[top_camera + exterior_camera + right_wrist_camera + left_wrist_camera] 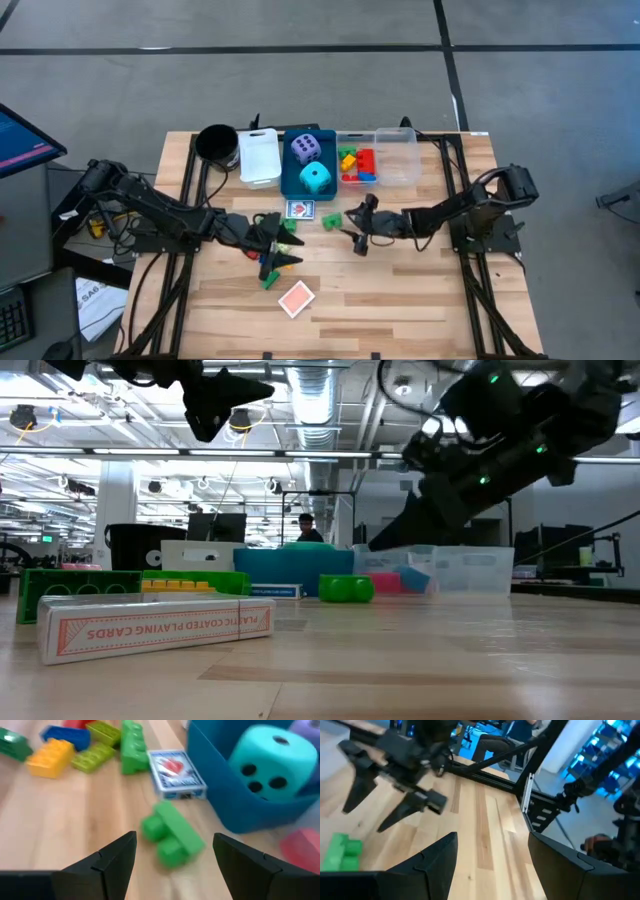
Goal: Pick & Place Toys
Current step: Put the green 2 stud game piece into the left transparent bin
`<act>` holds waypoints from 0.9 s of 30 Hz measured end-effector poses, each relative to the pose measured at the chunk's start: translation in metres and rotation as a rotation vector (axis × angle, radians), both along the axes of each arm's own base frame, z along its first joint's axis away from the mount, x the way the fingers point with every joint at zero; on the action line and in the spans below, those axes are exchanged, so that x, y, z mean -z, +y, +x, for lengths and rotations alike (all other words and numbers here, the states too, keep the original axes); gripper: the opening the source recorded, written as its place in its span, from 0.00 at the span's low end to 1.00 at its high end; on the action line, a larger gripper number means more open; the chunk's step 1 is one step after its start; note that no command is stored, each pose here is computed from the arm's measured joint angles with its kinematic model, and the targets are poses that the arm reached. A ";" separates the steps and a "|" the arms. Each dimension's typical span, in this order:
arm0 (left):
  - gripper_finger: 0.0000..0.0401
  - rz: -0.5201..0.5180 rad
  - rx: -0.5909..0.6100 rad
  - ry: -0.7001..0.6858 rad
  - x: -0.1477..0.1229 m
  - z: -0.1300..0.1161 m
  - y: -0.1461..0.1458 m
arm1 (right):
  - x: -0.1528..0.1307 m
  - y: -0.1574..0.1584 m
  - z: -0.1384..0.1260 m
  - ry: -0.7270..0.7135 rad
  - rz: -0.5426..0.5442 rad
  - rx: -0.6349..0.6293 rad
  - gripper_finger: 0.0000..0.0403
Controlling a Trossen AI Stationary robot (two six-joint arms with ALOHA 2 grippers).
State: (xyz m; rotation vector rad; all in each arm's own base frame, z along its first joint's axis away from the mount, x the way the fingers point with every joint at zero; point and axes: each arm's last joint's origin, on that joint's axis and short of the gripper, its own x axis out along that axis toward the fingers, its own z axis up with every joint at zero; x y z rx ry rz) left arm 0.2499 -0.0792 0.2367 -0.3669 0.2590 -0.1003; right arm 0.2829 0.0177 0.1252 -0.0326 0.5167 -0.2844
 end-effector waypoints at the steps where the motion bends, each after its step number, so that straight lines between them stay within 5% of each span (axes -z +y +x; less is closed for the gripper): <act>1: 0.59 0.017 0.005 -0.005 0.000 0.000 0.000 | 0.002 -0.004 -0.001 0.006 0.007 -0.008 0.65; 10: 0.59 0.061 -0.021 -0.083 -0.007 0.004 0.010 | 0.028 -0.020 -0.022 -0.170 0.082 -0.212 0.65; 27: 0.59 -0.022 -0.044 -0.225 -0.022 0.006 0.010 | 0.067 -0.054 -0.043 -0.237 0.083 -0.269 0.65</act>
